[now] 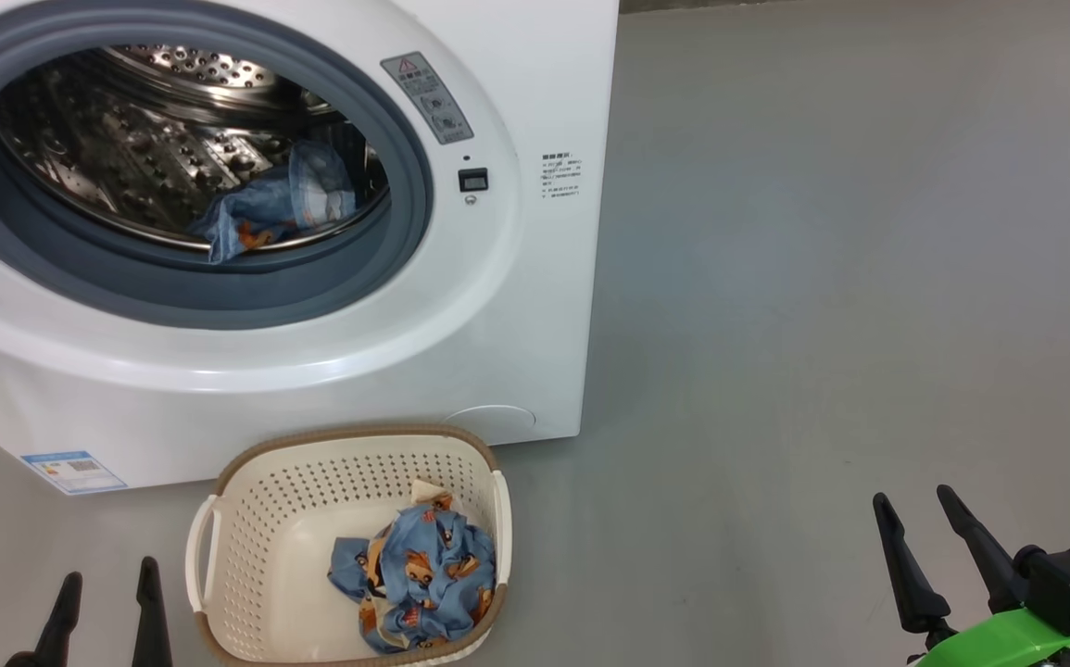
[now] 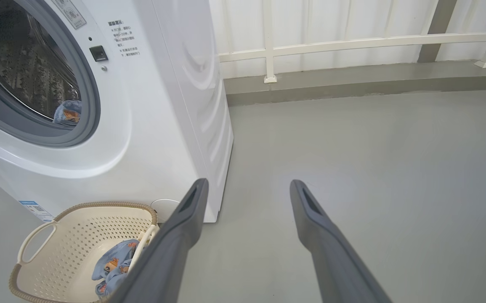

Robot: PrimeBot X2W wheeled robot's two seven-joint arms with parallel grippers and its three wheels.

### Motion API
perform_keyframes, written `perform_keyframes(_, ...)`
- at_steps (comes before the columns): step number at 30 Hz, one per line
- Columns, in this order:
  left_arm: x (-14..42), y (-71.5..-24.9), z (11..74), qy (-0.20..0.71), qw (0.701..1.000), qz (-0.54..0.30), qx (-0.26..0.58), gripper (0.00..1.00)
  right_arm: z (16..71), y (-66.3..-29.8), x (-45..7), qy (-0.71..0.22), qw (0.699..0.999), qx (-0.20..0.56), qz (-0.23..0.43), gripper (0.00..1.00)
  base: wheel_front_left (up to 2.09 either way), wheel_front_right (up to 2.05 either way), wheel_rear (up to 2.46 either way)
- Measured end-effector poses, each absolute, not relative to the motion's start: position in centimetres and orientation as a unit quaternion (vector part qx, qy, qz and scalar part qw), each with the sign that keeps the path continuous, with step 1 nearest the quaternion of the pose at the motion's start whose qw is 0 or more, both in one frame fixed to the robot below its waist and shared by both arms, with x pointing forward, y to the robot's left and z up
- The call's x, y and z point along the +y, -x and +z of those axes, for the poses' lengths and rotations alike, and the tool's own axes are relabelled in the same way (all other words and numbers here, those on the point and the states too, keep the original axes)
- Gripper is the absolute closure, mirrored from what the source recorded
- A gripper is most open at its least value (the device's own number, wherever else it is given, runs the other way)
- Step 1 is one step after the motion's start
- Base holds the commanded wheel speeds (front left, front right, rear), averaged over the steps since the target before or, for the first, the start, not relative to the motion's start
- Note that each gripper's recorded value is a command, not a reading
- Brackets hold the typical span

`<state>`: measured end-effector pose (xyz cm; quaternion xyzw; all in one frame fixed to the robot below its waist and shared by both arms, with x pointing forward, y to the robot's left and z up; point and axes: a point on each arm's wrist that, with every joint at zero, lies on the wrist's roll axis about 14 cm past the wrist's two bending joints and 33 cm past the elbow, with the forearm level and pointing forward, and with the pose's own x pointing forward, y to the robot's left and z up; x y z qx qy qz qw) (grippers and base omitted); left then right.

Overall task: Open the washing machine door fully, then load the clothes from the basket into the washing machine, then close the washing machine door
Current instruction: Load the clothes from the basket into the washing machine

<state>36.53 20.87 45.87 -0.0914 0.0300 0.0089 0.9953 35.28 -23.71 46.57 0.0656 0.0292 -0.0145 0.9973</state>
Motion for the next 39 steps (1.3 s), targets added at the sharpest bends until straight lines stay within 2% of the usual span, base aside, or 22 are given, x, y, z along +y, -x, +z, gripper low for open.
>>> perform_keyframes(10,20.0,-36.8,43.1,0.096,0.993,-0.001,0.074,0.0,45.9,-36.0,-23.7,-0.073,0.996,0.038,-0.021,0.0,0.0,0.0,0.0)
perform_keyframes(23,15.7,-41.3,36.0,0.112,0.976,-0.064,0.178,0.0,44.9,-41.1,-22.7,-0.089,0.995,0.035,-0.025,0.0,0.0,0.0,0.0)
perform_keyframes(31,12.2,-43.8,30.5,0.121,0.953,-0.114,0.253,0.0,42.7,-44.1,-22.1,-0.094,0.994,0.05,-0.026,0.0,0.0,0.0,0.0)
perform_keyframes(39,8.7,-44.1,24.5,0.12,0.918,-0.166,0.34,0.0,39.7,-46.1,-21.7,-0.094,0.992,0.076,-0.024,0.0,0.0,0.0,0.0)
